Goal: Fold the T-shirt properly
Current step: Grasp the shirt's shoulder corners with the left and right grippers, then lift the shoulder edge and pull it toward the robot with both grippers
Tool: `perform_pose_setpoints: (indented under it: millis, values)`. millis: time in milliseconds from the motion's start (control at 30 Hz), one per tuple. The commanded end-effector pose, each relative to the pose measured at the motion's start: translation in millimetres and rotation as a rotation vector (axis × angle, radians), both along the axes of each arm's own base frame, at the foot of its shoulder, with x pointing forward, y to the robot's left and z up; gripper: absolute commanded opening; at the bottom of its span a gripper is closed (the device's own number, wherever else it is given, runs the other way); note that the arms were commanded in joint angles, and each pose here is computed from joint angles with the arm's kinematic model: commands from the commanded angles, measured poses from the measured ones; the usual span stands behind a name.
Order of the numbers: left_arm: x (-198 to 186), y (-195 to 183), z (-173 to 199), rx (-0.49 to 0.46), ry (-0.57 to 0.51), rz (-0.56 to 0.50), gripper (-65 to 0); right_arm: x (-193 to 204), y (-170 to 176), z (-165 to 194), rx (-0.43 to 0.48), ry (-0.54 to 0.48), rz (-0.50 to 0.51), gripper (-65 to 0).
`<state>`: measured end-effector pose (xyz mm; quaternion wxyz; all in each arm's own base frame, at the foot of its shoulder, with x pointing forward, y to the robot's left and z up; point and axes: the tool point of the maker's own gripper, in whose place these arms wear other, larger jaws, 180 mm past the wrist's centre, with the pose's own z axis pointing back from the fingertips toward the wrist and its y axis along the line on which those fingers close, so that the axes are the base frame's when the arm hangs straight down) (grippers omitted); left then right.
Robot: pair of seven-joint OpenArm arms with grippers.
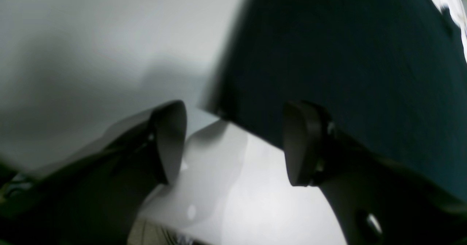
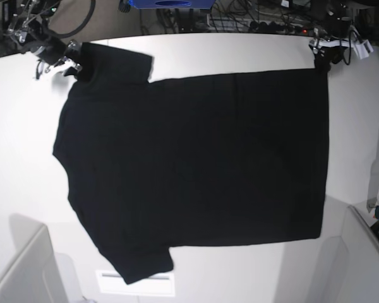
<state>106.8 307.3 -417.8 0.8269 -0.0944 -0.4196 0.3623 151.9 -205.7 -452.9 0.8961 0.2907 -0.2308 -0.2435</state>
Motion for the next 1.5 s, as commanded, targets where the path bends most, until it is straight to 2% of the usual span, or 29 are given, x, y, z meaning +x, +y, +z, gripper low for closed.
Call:
perform_pose_setpoints:
  millis: [0,300,733,800,900,967,1133,1233,1467]
  values:
    - [0,0,1,-0.001,0.012,-0.009,-25.3,-20,-8,-12,-0.055,0.095,0.033,-65.0]
    - [19,-9,-3,-0.059,0.029,-0.042,-25.5,-19,-7,-12,-0.056,0.092,0.035,-65.0]
    - [27,-12,-2,-0.068,0.018,-0.052,-25.8,-8,-8,4,-0.094,0.042,0.053,-65.0]
    - [29,-12,-3,-0.073,0.015,-0.049,-30.1,-8,-7,3,-0.094,0.042,0.055,-65.0]
    - [27,-12,-6,-0.08,0.019,-0.043,-42.9,-8,-7,3,-0.094,0.042,0.055,-65.0]
    - [30,-14,-7,-0.085,0.017,-0.046,-49.0,-8,-7,3,-0.094,0.042,0.055,-65.0]
    - [28,-18,-15,-0.103,0.035,-0.05,-55.5,-8,-7,3,-0.094,0.042,0.055,-65.0]
    - [26,-17,-18,-0.106,0.043,-0.044,-65.0,-8,-9,3,-0.097,0.043,0.056,-65.0]
    - [34,-12,-7,-0.076,0.021,-0.064,-65.0,-11,-10,7,-0.108,0.038,0.058,-65.0]
